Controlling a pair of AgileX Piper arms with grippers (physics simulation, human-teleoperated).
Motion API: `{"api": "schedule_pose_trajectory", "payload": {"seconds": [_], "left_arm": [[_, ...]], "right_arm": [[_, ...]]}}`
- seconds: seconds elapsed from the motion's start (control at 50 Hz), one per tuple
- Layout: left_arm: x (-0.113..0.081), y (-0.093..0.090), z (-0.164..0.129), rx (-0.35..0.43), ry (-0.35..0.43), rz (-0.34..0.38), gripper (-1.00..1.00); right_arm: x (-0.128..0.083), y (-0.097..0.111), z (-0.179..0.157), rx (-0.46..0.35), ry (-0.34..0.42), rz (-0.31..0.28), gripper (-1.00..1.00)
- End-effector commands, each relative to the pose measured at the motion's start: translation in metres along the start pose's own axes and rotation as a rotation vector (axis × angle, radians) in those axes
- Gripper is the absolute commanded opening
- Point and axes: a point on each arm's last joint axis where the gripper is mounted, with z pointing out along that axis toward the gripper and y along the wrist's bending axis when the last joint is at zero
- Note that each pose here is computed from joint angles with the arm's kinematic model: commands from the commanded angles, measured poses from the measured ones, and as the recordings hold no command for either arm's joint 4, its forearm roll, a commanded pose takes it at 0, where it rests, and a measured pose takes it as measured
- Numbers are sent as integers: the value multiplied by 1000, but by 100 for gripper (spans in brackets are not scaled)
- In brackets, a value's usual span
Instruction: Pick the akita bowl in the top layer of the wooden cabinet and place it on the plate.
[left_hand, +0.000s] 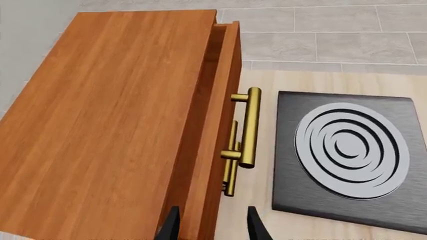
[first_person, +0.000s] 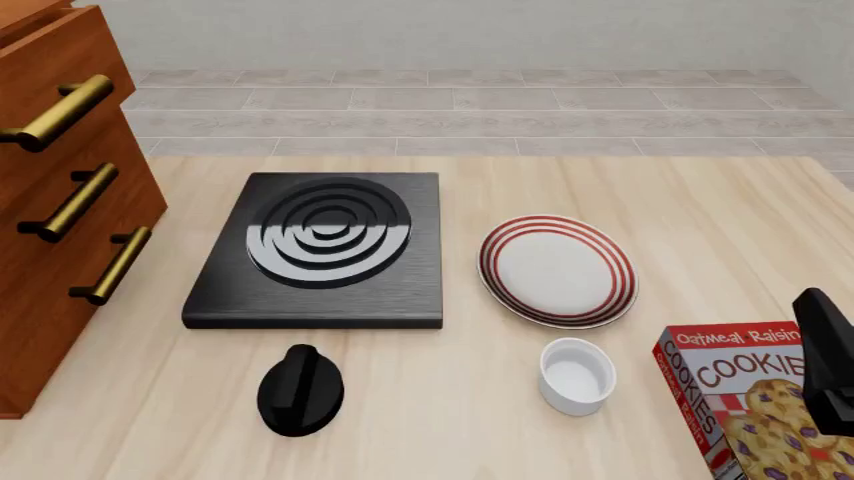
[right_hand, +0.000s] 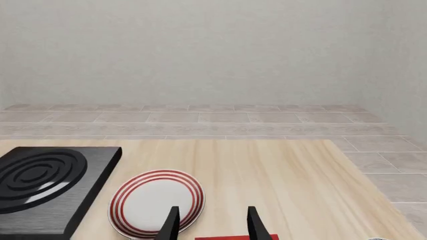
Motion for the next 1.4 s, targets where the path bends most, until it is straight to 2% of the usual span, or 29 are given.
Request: {"api": "schedule_pose_trajectory", "payload": {"seconds": [0.02,0.46,1.4], "left_arm": [[7,2,5,-13,21,-6,100],[22,1,13,-14,58,-9,100],[9,-27,20,137,76,-66,100]], "right_arm": [[1,0,0,-1,1,-1,100],[1,0,0,0,2,1,100],[0,0,0,8,-2,18,100]]}}
